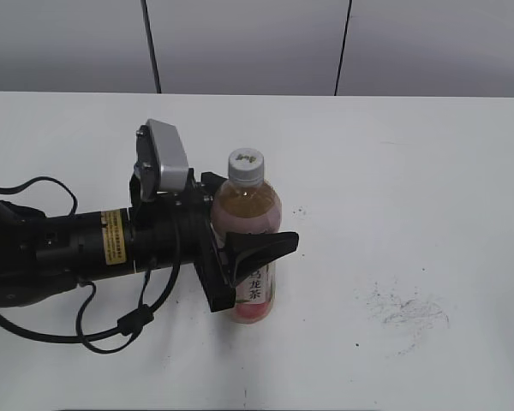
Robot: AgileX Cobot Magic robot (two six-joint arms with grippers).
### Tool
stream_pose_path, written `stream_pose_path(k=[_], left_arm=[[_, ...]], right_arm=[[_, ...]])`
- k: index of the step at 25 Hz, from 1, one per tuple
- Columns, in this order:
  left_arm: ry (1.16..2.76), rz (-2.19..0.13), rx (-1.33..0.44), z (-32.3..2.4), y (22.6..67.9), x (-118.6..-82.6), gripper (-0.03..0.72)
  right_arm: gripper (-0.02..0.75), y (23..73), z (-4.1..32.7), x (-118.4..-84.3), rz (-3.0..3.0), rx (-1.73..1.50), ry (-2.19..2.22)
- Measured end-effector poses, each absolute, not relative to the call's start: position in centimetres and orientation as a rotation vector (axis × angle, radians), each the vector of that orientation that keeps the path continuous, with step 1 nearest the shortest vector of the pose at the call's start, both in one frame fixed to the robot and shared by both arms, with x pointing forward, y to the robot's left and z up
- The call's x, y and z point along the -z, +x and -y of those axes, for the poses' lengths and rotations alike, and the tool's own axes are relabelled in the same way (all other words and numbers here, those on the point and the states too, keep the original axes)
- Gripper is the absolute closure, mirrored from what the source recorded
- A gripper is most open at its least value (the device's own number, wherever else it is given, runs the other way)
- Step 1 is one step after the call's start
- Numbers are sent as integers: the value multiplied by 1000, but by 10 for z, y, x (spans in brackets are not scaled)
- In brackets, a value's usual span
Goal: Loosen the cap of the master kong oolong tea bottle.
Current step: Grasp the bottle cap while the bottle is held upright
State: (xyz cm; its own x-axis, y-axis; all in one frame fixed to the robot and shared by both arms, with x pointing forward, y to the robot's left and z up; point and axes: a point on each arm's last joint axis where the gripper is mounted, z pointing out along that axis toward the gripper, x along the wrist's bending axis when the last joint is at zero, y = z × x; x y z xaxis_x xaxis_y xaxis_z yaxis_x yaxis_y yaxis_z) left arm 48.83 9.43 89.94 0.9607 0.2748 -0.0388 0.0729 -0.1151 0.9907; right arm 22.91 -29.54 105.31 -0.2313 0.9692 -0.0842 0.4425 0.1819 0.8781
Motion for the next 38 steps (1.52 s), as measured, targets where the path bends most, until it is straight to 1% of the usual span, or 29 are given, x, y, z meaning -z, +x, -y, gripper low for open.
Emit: stream_pose_path(k=[24, 28, 32, 38], left_arm=[[1685, -264, -174, -94, 488, -899, 241], [1685, -264, -174, -94, 488, -899, 241], [1685, -264, -174, -94, 488, -899, 241], [1685, -264, -174, -94, 488, -899, 241]], right_arm=[[182, 233, 294, -1054, -1800, -977, 1351], [182, 253, 287, -1067, -1870, -996, 1372], [188, 285, 273, -1083, -2051, -1009, 1336], [258, 350, 248, -1108, -2313, -1074, 1281]])
